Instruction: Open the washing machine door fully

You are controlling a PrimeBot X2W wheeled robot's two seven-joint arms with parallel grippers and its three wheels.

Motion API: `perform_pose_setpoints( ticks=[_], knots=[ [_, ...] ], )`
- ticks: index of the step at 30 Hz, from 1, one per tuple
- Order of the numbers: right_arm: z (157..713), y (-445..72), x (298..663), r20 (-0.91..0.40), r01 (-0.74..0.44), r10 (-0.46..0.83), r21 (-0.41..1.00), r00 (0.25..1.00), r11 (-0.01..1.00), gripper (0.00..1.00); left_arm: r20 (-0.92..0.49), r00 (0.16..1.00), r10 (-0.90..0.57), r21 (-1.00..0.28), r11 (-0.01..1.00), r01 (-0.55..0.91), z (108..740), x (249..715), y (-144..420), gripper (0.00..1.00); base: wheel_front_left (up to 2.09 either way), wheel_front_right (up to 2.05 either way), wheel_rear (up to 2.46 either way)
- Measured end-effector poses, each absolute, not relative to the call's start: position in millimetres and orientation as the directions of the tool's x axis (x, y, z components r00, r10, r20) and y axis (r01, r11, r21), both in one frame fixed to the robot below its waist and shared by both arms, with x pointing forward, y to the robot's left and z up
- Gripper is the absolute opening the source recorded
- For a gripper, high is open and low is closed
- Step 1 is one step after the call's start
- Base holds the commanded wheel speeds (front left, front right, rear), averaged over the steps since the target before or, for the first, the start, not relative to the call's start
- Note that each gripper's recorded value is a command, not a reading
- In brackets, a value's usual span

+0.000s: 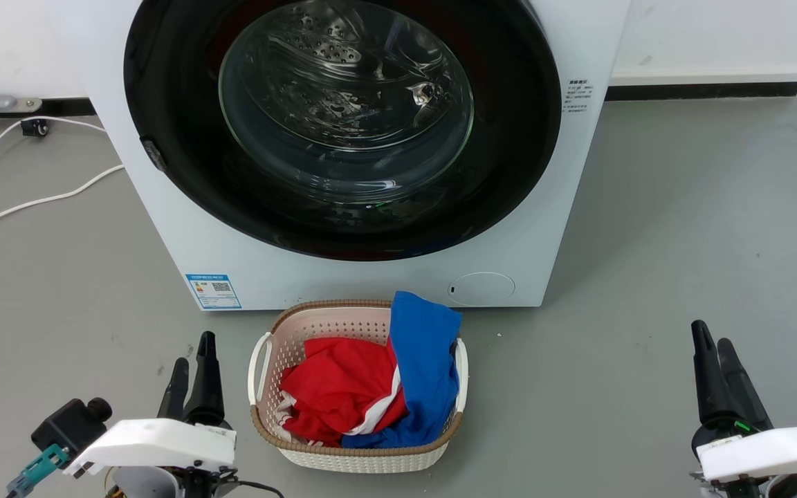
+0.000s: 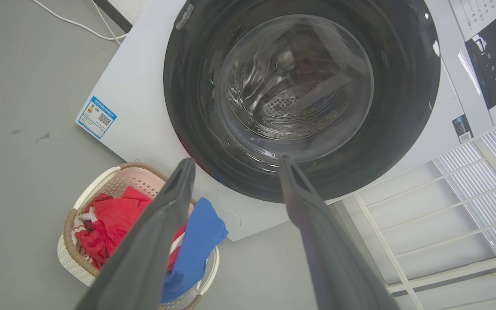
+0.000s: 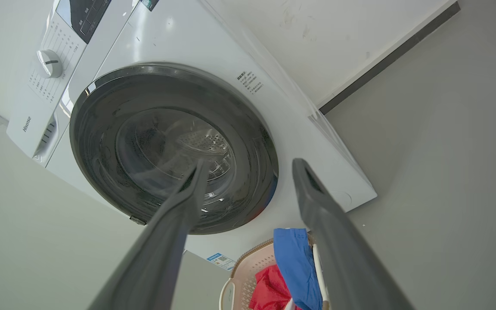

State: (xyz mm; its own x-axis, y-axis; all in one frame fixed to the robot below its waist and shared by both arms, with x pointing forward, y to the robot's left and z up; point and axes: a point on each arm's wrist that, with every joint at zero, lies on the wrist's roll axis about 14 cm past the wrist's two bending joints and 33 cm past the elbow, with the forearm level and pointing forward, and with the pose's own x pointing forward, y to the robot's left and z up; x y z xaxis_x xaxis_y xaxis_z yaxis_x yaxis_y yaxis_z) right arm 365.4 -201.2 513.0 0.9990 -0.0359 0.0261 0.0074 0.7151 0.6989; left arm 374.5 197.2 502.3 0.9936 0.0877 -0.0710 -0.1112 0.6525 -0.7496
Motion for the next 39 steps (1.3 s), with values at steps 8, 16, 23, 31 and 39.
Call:
perform_pose_setpoints(
  ticks=[8, 16, 23, 31, 39],
  knots=[
    [515.5, -201.3, 362.6, 0.041, 0.004, -0.036, 0.601, 0.999, 0.799, 1.00, -0.063, 0.995, 0.083, -0.653, 0.750, -0.104, 502.4, 373.3, 192.0, 1.00, 0.00, 0.00, 0.00],
    [521.1, -200.8, 360.7, 0.067, -0.006, -0.033, 0.507, 0.997, 0.862, 1.00, -0.035, 0.996, 0.082, -0.562, 0.823, -0.087, 507.8, 372.8, 189.4, 1.00, 0.00, 0.00, 0.00],
    [523.2, -199.9, 356.6, 0.082, -0.010, -0.029, 0.442, 0.996, 0.897, 1.00, -0.013, 0.997, 0.076, -0.487, 0.871, -0.073, 511.2, 370.9, 185.5, 1.00, 0.00, 0.00, 0.00],
    [523.5, -197.7, 353.6, 0.090, -0.016, -0.019, 0.370, 0.996, 0.929, 1.00, 0.011, 0.998, 0.064, -0.410, 0.910, -0.054, 513.4, 368.0, 180.9, 1.00, 0.00, 0.00, 0.00],
    [526.1, -196.6, 350.8, 0.106, -0.021, -0.011, 0.296, 0.994, 0.955, 1.00, 0.036, 0.998, 0.048, -0.334, 0.942, -0.033, 516.0, 365.6, 176.0, 1.00, 0.00, 0.00, 0.00]
  ],
)
